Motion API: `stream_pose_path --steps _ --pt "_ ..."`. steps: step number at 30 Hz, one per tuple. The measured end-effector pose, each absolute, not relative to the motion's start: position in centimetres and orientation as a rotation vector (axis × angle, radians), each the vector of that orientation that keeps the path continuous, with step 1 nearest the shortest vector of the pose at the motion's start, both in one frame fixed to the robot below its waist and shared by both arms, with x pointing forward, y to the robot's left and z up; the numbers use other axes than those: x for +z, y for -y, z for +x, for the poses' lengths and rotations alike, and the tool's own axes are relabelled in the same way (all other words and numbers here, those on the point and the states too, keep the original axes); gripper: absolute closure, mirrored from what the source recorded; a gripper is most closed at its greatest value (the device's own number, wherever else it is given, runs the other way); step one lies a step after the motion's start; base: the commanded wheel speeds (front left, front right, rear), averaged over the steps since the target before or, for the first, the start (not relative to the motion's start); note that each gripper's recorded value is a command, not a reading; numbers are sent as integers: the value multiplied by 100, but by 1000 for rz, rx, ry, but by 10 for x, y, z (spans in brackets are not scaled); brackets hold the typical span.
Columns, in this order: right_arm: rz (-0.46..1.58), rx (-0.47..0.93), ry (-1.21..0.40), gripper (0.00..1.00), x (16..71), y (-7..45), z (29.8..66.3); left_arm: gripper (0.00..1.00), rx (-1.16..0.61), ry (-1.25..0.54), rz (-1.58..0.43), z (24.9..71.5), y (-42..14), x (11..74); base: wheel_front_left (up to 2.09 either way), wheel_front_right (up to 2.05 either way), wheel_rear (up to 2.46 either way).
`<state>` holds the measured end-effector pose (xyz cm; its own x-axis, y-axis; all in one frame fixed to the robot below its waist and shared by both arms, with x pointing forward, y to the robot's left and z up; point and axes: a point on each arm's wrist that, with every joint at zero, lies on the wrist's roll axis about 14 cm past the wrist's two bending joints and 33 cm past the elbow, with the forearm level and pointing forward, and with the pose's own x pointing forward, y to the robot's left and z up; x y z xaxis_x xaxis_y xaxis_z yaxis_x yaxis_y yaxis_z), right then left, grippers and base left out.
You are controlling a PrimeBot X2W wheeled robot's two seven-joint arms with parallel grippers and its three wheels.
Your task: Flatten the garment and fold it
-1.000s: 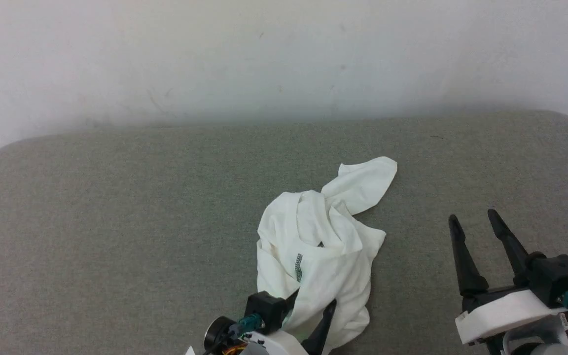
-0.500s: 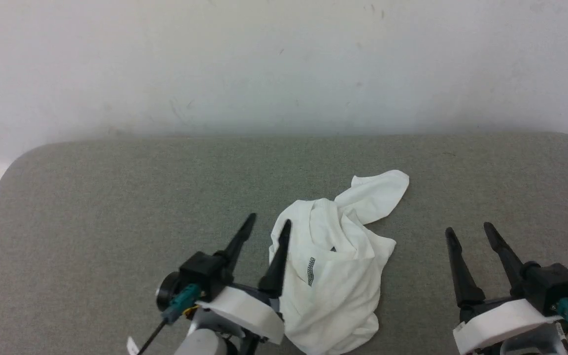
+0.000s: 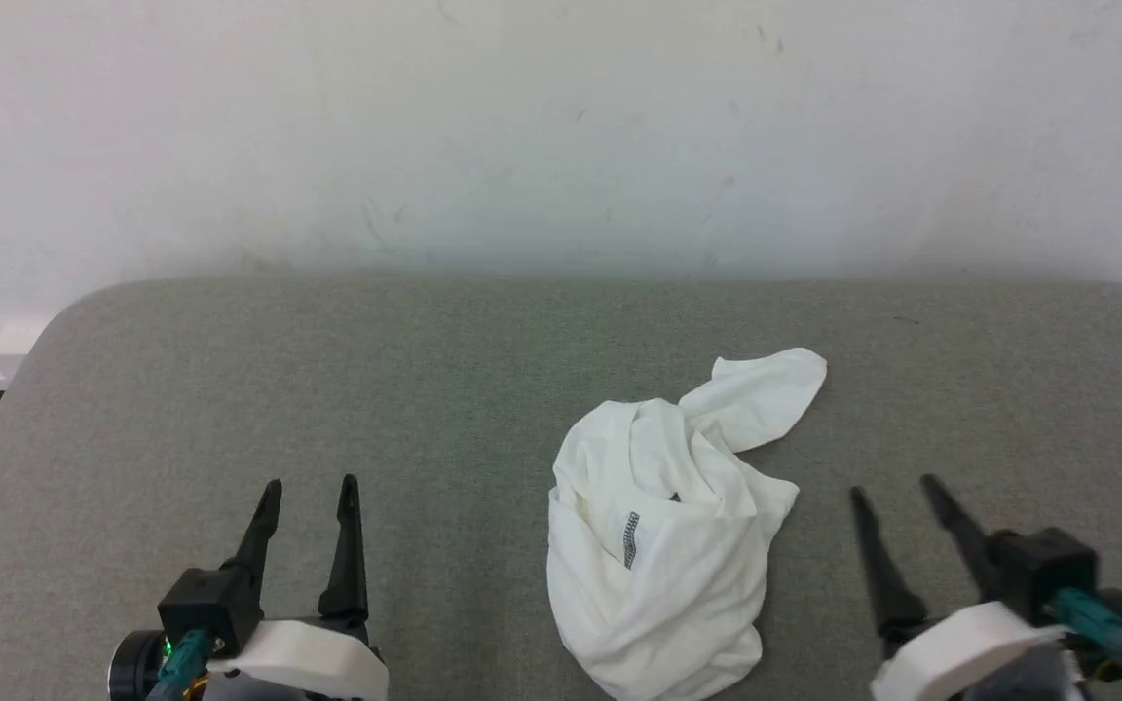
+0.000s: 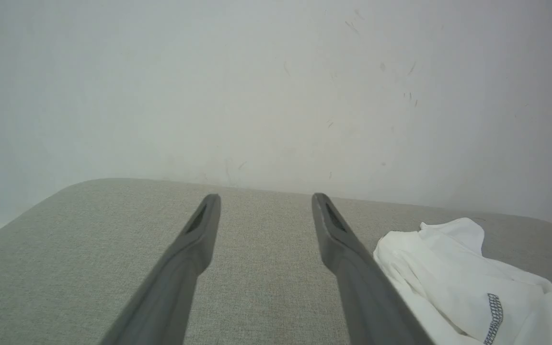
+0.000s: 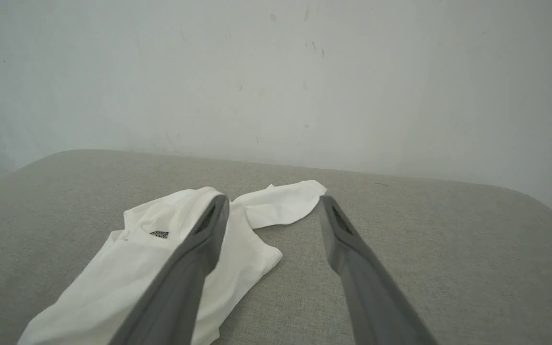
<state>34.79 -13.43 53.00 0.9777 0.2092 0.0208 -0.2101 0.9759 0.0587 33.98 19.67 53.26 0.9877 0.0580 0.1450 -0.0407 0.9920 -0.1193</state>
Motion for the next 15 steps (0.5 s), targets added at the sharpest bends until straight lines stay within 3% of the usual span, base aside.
stream_pose_path --steps 9,15 --pt "-21 552 -248 0 497 30 350 0 52 124 -113 335 -199 523 0 0 0" --pt "-155 712 -383 0 479 7 358 0 55 116 -127 341 -198 520 0 0 0"
